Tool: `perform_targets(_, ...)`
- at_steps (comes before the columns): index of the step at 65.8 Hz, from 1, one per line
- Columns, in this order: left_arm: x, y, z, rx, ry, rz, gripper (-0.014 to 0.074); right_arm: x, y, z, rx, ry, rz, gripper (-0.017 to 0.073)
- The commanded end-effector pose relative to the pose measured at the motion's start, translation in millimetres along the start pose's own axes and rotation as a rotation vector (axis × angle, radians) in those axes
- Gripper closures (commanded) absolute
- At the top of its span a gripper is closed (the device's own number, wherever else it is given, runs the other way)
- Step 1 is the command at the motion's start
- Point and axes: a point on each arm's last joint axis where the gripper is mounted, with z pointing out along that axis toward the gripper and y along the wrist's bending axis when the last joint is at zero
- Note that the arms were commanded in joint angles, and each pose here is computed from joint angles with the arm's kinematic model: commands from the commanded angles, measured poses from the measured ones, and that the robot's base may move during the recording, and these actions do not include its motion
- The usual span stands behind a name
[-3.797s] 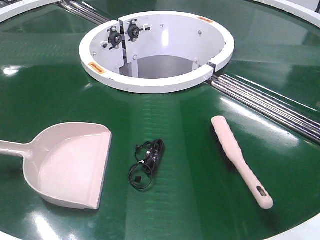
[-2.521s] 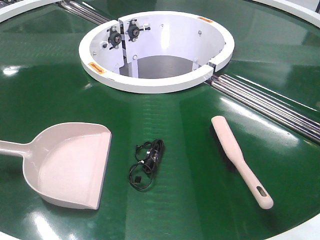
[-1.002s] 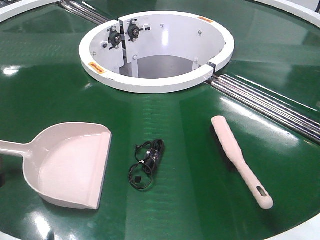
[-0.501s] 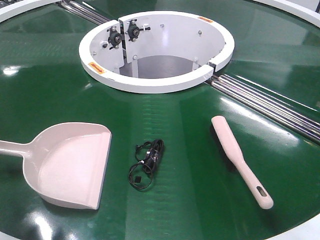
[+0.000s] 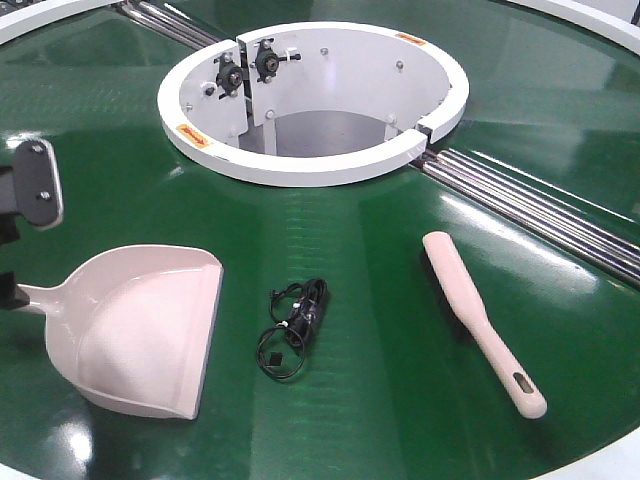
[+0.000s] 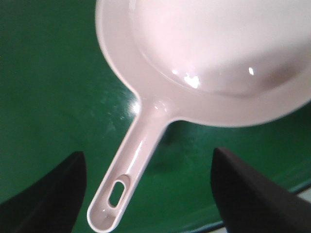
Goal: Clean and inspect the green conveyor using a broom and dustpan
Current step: 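Reach the left gripper down and grasp the pink dustpan's handle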
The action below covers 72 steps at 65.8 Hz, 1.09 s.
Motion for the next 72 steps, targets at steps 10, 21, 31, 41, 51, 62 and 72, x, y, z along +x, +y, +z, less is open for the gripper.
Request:
perform_targets(10, -0.1, 13.4, 15.0, -0.009, 0.089, 0.091, 0.0067, -5.9, -0.1, -1.1, 0.004, -0.078, -0.011, 0.0568)
perform_targets(21, 0.9, 18.2, 27.7, -0.006, 0.130, 0.123, 0.0019, -5.9, -0.1, -1.1, 0.004, -0.078, -0.011, 0.0568)
perform_targets(31, -2.5, 23.5, 38.9, -0.026, 0.118, 0.152, -0.0001, -5.9, -0.1, -1.1, 0.004, -0.078, -0.011, 0.0568)
perform_targets(41, -2.9, 25.0, 51.3, 0.000, 0.136, 0.226, -0.0001, -5.9, -0.1, -1.1, 0.004, -0.078, -0.011, 0.0568)
perform_targets(51, -1.1, 27.9, 66.2, 0.019, 0.182, 0.268, -0.0001, -5.9, -0.1, -1.1, 0.004, -0.078, -0.011, 0.0568)
perform_targets(62, -3.2, 31.0, 83.2, 0.023, 0.185, 0.287, 0.0000, -5.9, -0.1, -1.1, 0.004, -0.078, -0.011, 0.0568)
perform_targets(72, -4.8, 33.4, 95.3, 0.019, 0.185, 0.303, 0.0018, -5.9, -0.1, -1.1, 0.004, -0.078, -0.011, 0.0568)
